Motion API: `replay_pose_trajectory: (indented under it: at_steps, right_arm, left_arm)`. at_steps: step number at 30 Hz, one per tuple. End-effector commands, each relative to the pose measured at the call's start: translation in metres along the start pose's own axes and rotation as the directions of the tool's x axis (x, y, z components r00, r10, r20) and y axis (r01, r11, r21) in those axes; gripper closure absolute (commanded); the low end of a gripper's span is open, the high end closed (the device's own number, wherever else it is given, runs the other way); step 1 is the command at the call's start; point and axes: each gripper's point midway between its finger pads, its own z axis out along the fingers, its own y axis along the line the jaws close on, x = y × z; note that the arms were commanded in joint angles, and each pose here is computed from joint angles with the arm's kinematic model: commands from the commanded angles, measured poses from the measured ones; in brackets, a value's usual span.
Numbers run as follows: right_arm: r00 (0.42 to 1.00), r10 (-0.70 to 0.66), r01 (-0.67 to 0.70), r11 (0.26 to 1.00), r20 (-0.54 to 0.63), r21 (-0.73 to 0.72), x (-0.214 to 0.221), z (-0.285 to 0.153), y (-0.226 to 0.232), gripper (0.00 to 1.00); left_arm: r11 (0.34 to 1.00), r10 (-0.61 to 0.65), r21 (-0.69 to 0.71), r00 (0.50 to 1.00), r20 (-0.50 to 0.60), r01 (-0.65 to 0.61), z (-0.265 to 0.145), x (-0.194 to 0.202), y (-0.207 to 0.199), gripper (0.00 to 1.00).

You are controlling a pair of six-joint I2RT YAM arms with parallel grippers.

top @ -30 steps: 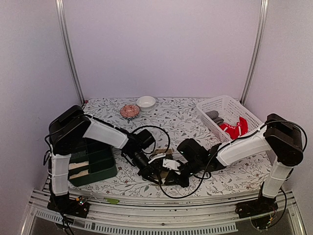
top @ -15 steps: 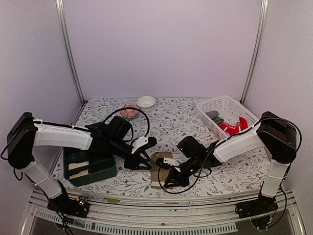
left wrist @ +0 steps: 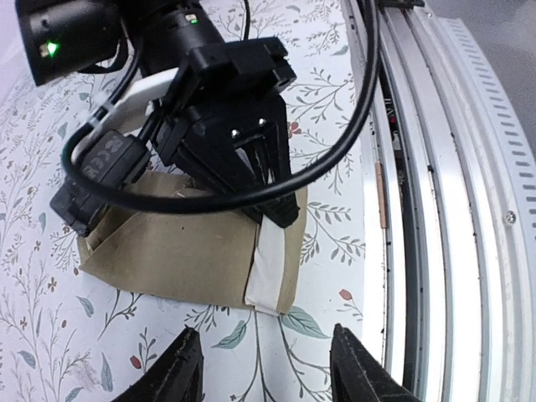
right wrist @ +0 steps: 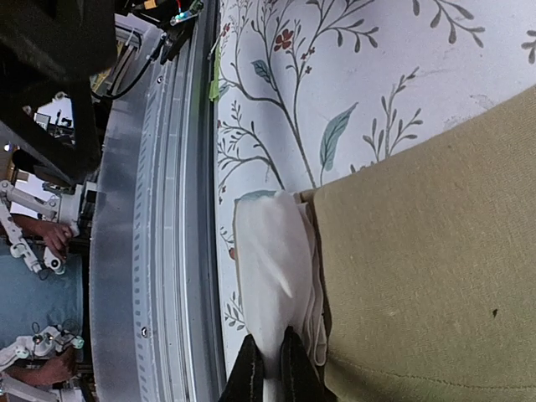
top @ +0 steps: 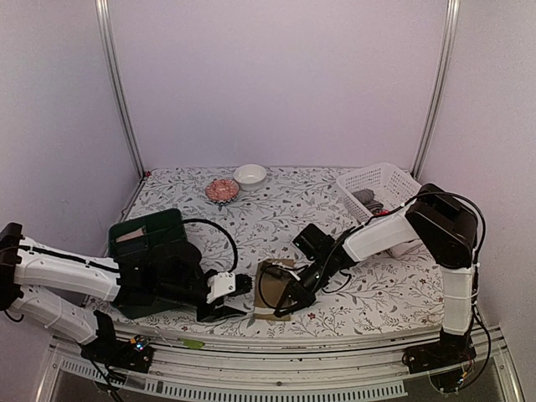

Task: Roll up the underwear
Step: Roll the underwear at the center of the board.

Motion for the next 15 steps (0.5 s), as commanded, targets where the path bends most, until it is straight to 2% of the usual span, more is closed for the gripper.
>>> replay_pose_trajectory:
  at_steps: [1,9,15]
  right_arm:
    - [0.983,0.164,-0.166,0.986,-0.089,-0.02,0.027,0.008,-0.011,1.0]
    - [0.979,0.186,-0.19,0.981,-0.086,-0.039,0.03,0.007,-0.015,1.0]
    - [0.977,0.194,-0.199,0.979,-0.084,-0.049,0.03,0.006,-0.016,1.0]
  left_arm:
    - [0.994,0.085,-0.065,0.996,-0.001,-0.085,0.016,-0.007,0.001,0.48]
    - [0.984,0.177,-0.015,0.982,-0.06,-0.178,0.057,0.004,-0.017,0.5]
    - [0.975,0.213,-0.041,0.971,-0.108,-0.218,0.078,0.012,-0.011,0.54]
